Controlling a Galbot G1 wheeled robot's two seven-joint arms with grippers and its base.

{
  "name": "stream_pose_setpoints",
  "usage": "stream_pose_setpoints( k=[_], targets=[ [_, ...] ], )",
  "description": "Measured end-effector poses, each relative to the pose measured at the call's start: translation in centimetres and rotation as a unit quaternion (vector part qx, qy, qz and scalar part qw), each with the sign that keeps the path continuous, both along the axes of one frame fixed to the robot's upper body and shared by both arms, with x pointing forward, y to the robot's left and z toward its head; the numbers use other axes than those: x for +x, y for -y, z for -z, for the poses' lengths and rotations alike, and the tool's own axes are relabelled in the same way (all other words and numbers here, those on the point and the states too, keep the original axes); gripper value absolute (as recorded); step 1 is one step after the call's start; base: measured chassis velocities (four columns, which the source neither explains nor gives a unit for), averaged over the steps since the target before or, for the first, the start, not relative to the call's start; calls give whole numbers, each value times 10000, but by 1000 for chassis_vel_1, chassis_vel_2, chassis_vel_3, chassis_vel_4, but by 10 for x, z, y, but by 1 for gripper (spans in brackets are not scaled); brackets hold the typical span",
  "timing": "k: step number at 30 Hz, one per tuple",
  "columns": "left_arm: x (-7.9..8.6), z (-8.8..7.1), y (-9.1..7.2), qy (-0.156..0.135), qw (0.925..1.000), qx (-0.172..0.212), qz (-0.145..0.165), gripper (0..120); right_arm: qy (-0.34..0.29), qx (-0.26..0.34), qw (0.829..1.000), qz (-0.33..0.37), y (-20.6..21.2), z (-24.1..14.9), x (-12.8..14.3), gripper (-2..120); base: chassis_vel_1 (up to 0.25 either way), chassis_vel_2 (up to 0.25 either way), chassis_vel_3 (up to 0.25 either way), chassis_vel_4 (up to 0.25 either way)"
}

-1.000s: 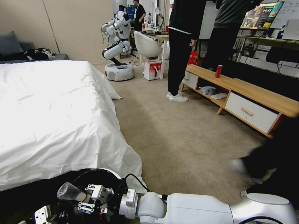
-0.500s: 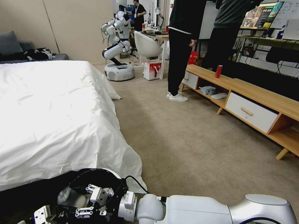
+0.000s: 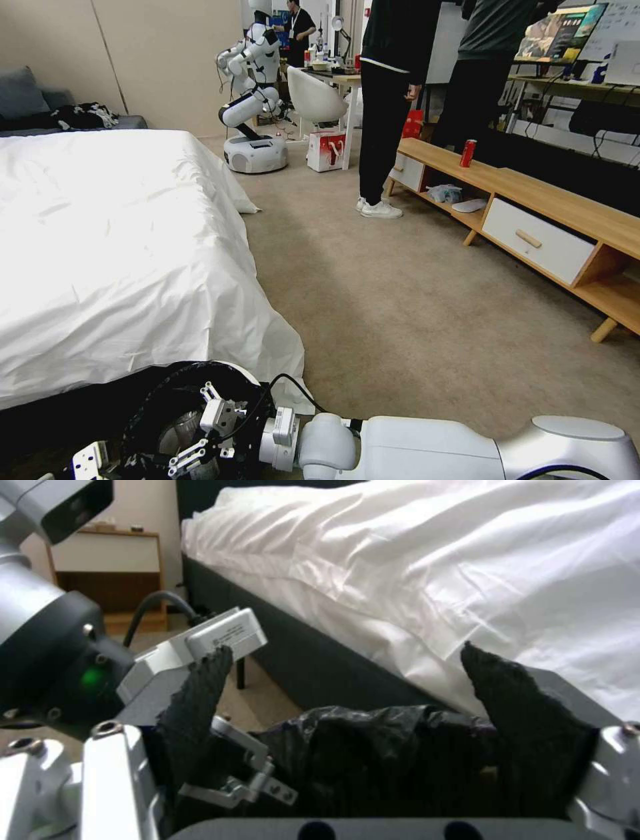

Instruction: Pick up the trash bin, then pick up the garbage from the floor and place it into the trash bin.

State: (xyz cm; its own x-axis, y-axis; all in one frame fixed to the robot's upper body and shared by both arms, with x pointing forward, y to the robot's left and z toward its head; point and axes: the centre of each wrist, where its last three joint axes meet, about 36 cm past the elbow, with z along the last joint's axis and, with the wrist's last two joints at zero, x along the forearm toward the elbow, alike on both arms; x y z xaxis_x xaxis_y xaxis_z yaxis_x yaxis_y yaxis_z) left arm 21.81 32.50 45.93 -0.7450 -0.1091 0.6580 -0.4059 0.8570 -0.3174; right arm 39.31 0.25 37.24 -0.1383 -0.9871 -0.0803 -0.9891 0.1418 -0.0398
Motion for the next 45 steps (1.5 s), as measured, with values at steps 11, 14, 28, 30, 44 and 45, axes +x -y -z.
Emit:
stream_pose_setpoints(
  k=[11,14,28,30,44,45],
  targets=[
    [0,1,-1,-17,10000,-2,-2,0,195,353,9987,319,9,-29,21,87,0,0,0,0],
    [0,2,0,-16,10000,-5,0,0,269,492,9975,419,10,-41,29,89,0,0,0,0],
    [-1,2,-1,-31,10000,13,-5,0,519,1253,9841,1144,43,-105,62,95,0,0,0,0],
    [-1,2,-1,-37,10000,14,-3,0,559,1352,9805,1309,54,-117,66,95,0,0,0,0],
    [-1,-2,-2,21,10000,32,-12,0,1111,1074,9334,3240,159,-173,85,100,0,0,0,0],
    [-1,-2,-2,21,10000,32,-12,0,1111,1074,9334,3240,159,-173,85,100,0,0,0,0]
  ],
)
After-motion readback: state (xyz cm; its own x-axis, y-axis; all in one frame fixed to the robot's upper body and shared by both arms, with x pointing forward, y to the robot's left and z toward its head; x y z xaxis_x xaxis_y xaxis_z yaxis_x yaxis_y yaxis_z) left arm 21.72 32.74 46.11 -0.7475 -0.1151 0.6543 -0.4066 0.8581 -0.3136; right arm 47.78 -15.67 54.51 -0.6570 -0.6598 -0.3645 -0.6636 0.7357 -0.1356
